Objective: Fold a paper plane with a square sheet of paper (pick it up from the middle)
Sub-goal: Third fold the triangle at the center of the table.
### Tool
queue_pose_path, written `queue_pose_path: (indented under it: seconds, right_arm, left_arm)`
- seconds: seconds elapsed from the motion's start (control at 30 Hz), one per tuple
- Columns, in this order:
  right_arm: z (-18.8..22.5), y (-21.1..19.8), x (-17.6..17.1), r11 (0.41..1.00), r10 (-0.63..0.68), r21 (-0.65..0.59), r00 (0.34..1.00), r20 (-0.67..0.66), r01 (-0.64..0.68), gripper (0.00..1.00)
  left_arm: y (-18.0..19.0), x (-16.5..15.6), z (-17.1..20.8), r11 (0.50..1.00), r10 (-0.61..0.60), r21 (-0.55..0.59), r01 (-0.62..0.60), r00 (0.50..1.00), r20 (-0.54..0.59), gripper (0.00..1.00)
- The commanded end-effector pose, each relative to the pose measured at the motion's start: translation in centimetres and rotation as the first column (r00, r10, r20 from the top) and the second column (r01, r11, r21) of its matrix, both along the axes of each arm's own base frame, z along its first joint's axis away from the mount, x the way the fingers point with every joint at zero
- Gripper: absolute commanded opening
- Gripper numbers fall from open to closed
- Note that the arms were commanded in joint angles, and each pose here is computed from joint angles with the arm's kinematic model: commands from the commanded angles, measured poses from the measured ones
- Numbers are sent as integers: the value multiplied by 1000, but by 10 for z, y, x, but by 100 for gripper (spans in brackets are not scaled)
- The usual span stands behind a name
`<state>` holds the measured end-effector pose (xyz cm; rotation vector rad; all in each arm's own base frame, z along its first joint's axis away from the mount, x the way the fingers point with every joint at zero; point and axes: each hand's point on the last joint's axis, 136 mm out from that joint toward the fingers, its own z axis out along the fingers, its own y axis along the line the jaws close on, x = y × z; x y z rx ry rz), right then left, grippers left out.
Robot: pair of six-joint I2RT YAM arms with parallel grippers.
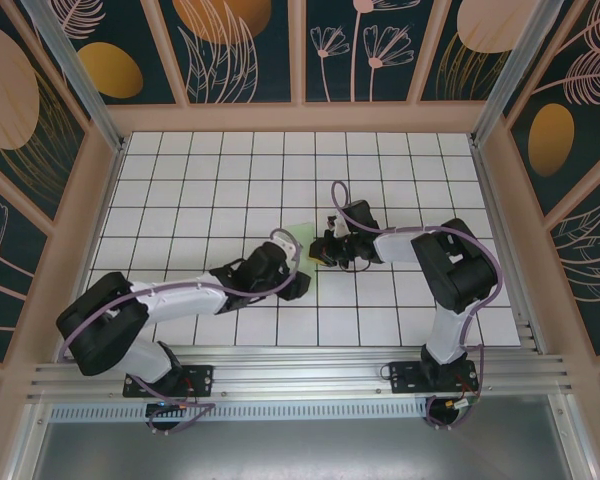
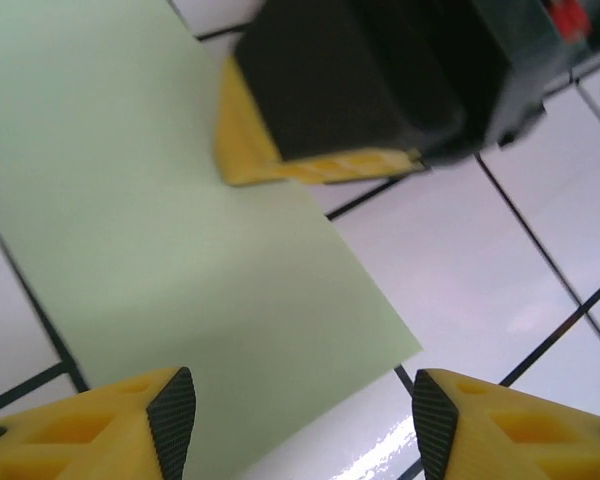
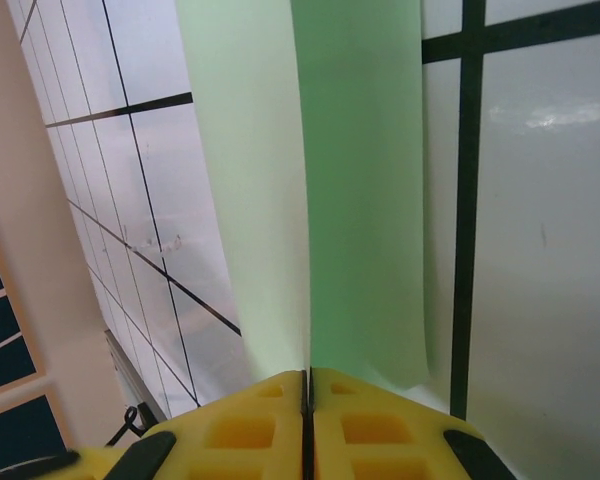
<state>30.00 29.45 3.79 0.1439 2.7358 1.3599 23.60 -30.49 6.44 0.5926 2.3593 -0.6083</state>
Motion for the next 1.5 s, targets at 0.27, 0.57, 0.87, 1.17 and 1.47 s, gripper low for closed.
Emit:
queue_pose_path:
  seconds: [0.27, 0.57, 0.87, 1.17, 1.47]
  right_arm:
    - [6, 0, 6, 999, -29, 12, 999, -21, 30, 10]
    - [4, 0, 6, 1000, -28, 6, 999, -29, 28, 11]
    - [-1, -3, 5, 1000, -26, -13, 999, -31, 25, 11]
    - [-4, -6, 5, 999, -32, -33, 999, -30, 31, 12]
    - [4, -8, 7, 999, -29, -34, 1000, 3, 29, 17]
  left_arm:
    - [-17, 2, -12, 969, -66, 246, 20, 981, 181, 70]
    - [-28, 5, -17, 942, -90, 335, 8, 969, 231, 70]
    - [-17, 10, -12, 941, -42, 335, -54, 961, 272, 37]
    - [-16, 8, -1, 953, -28, 299, -58, 960, 277, 10]
    - [-22, 4, -5, 958, -55, 287, -17, 969, 242, 0]
